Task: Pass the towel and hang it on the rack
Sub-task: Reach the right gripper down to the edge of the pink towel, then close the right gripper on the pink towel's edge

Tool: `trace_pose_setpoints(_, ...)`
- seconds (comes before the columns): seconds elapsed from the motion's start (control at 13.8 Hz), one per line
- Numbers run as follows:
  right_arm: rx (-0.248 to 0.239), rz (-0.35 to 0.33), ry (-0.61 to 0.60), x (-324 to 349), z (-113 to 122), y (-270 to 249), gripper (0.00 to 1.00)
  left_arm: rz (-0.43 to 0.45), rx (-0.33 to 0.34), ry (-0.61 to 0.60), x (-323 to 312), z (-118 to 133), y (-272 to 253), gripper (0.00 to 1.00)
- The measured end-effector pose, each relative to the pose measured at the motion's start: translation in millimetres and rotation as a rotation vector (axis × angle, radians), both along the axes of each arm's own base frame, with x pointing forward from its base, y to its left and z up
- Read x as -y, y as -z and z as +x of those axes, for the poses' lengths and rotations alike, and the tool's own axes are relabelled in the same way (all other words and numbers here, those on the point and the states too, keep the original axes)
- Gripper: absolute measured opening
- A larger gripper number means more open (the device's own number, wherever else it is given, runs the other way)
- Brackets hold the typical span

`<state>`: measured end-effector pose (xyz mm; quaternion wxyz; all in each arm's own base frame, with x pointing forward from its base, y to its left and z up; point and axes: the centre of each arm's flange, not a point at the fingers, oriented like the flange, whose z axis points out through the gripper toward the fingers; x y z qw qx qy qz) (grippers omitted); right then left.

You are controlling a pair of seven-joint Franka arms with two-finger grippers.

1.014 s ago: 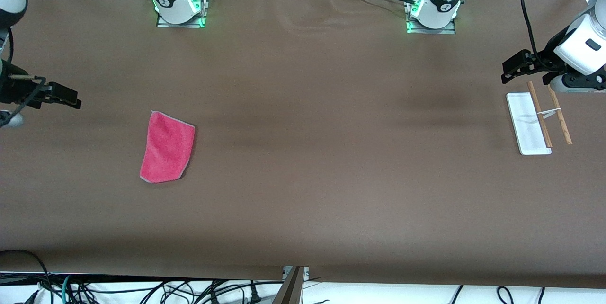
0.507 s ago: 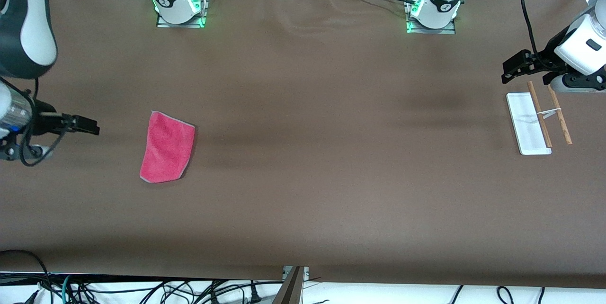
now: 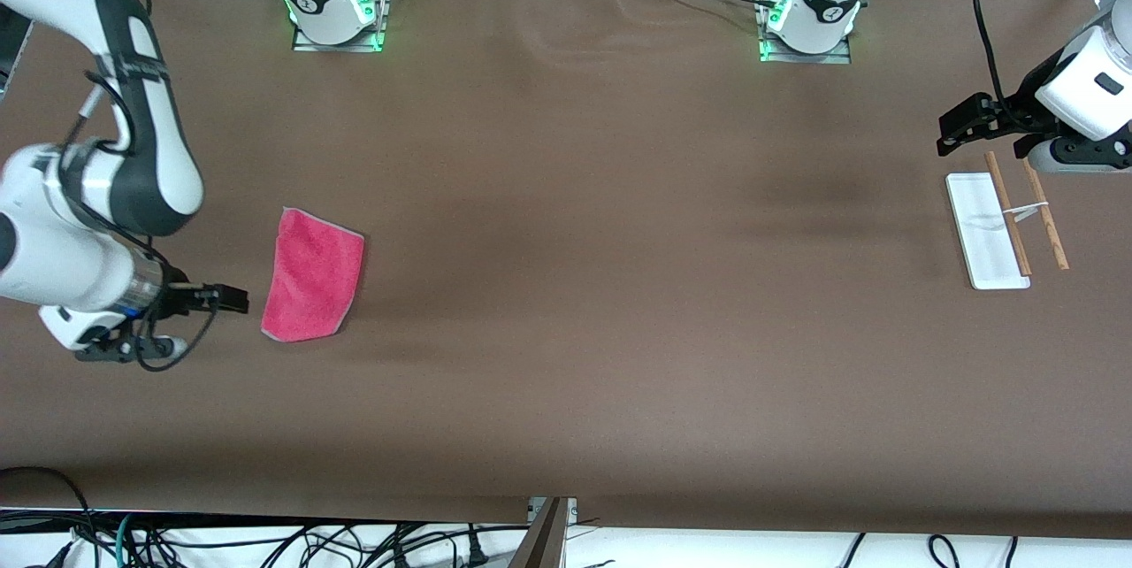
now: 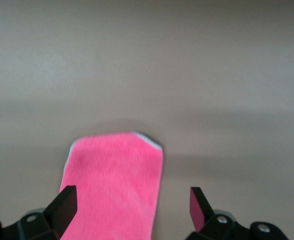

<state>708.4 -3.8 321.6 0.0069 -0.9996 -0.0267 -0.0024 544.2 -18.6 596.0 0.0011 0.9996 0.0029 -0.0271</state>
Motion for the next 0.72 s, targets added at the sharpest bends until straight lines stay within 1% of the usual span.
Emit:
trace_pose_setpoints(0.14, 0.021, 0.003, -0.017, -3.2, 6.6, 32.6, 1.0, 0.0, 0.0, 0.0, 0.0, 0.0, 0.0, 1.0)
trace_pose_setpoints(0.29, 0.027, 0.003, -0.065, -3.0, 9.1, 55.7, 1.0, 0.0, 0.0, 0.0, 0.0, 0.0, 0.1, 1.0)
trace_pose_setpoints(0.51, 0.046, 0.003, -0.116, -2.9, 12.0, 79.8, 1.0, 0.0, 0.0, 0.0, 0.0, 0.0, 0.1, 1.0)
trace_pose_setpoints(0.65, 0.065, 0.004, -0.126, -4.1, 14.1, 89.8, 1.0, 0.0, 0.0, 0.0, 0.0, 0.0, 0.1, 1.0)
trace_pose_setpoints(0.72, 0.067, 0.009, -0.128, -6.6, 14.2, 94.2, 1.0, 0.0, 0.0, 0.0, 0.0, 0.0, 0.1, 1.0)
